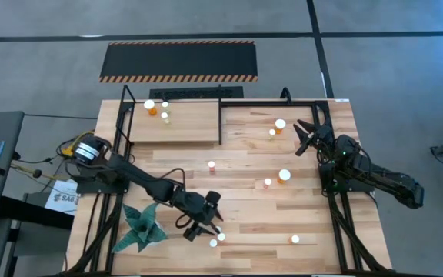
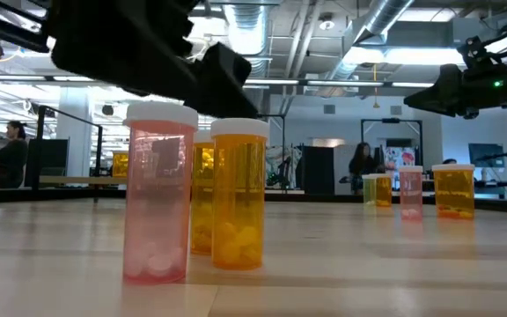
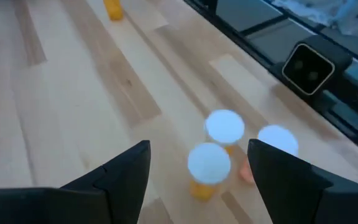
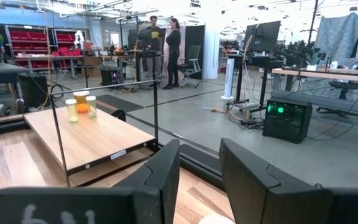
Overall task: Pick and place medicine bottles onto shelf by color
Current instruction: Put the top small orange pill bottle on the shelf
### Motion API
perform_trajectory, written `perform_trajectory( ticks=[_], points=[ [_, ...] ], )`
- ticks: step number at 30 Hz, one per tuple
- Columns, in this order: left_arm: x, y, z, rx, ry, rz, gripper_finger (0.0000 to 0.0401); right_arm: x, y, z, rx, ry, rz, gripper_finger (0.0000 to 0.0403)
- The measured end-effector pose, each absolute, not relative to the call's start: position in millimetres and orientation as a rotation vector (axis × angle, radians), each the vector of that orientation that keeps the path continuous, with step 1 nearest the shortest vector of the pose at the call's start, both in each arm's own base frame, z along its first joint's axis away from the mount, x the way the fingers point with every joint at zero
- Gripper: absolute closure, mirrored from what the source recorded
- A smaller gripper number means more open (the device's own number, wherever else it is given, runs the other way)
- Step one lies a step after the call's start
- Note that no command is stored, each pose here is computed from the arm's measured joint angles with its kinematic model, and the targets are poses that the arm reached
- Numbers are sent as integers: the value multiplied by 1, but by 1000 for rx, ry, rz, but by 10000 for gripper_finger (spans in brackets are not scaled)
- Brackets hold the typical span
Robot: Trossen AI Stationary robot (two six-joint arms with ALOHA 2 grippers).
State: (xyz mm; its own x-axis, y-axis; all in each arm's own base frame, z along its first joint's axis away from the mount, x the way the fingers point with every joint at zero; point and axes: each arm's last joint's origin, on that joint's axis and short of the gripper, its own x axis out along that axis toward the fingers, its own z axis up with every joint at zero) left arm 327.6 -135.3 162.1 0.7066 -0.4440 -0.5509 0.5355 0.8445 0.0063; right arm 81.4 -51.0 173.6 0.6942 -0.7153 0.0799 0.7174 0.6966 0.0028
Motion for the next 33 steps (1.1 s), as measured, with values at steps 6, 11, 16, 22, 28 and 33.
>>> perform_trajectory(
  ticks=[6, 11, 16, 22, 28, 33],
  points=[
    [330, -137, 162, 162, 560, -558, 145, 81, -51, 174, -29, -77, -800, 265],
    [331, -137, 159, 161, 561, -563, 145, 81, -51, 174, -29, -76, -800, 264],
    [335, -139, 142, 145, 590, -587, 145, 81, -51, 174, -29, -77, -800, 266],
    [337, -139, 138, 139, 592, -582, 145, 81, -51, 174, -29, -76, -800, 264],
    [336, -138, 137, 159, 595, -564, 155, 81, -51, 174, -29, -76, -800, 266],
    [336, -138, 136, 184, 598, -575, 200, 81, -51, 174, -29, -77, -800, 264]
  ],
)
